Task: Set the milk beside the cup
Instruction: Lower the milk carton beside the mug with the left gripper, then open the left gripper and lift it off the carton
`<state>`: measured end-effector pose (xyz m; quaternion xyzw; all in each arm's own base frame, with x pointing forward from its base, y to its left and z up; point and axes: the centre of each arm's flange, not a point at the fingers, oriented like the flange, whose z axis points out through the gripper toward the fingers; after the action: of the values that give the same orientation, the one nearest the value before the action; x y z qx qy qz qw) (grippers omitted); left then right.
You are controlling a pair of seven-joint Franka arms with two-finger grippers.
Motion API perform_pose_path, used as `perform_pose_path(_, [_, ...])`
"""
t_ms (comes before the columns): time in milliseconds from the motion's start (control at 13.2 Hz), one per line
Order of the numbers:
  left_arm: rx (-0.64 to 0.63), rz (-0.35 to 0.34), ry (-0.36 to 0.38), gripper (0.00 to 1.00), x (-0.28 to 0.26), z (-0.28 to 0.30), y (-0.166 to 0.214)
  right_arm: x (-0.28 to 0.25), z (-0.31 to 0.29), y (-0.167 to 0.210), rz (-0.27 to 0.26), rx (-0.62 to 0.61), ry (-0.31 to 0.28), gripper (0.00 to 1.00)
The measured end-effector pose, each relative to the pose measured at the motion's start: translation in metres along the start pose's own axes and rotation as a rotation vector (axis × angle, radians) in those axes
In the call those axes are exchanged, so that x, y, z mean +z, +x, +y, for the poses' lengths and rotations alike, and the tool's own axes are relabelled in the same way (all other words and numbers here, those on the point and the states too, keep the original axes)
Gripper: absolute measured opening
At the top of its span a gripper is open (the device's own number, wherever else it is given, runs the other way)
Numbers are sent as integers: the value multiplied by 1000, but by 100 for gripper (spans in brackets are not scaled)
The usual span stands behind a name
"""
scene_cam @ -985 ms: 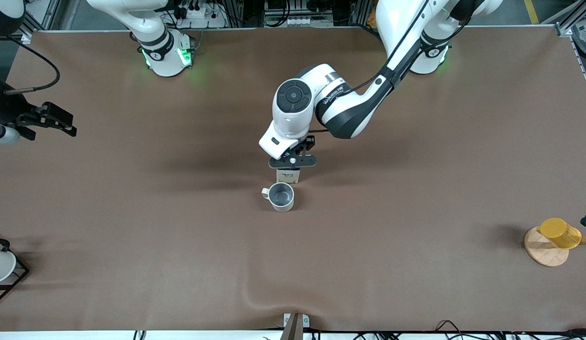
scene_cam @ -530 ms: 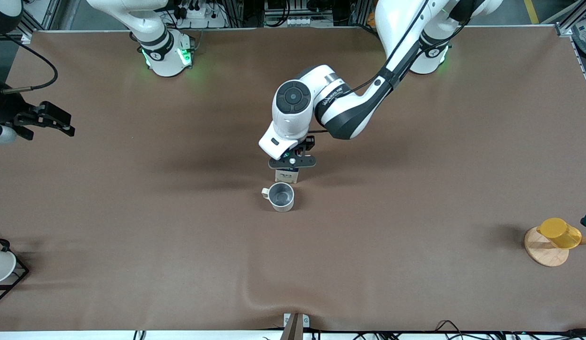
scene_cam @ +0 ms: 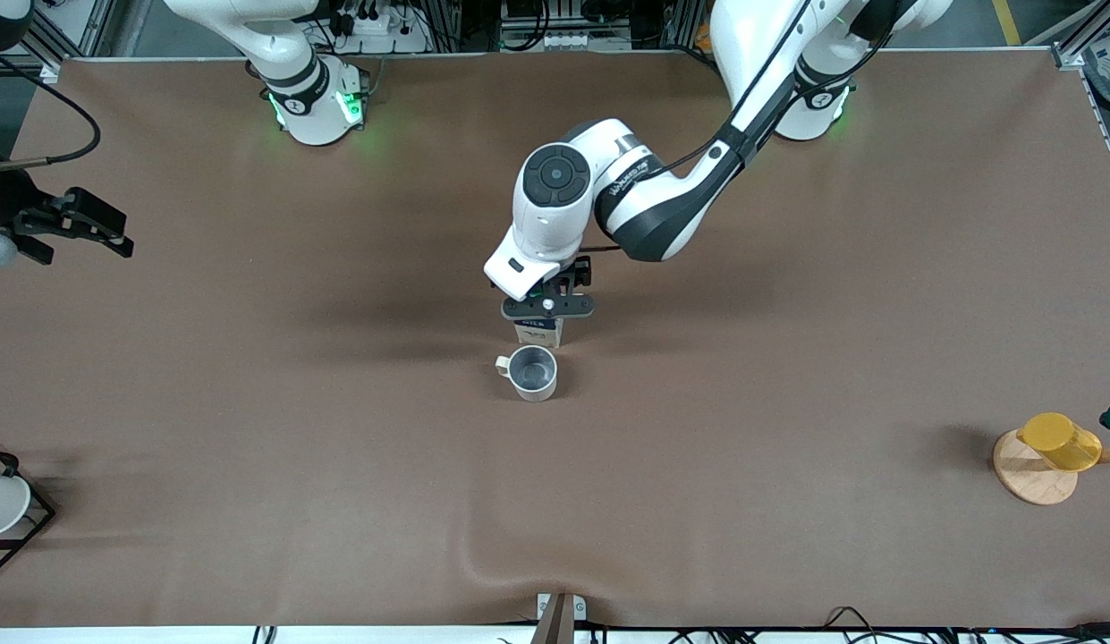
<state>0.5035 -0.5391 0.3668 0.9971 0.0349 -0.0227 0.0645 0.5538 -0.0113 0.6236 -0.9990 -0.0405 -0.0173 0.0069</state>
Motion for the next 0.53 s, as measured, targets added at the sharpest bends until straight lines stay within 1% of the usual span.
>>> perform_pose_path(227, [-36,51,-28,100,-47,-15,19,0,0,0,0,0,2,100])
perform_pose_path(379, [-94,83,-29,100,-92,-48,44,0,0,0,1,0,5,100])
perform_pose_path(530, [-174,121,-28,100,-144,-95,71,-3,0,0,5,1,5,100])
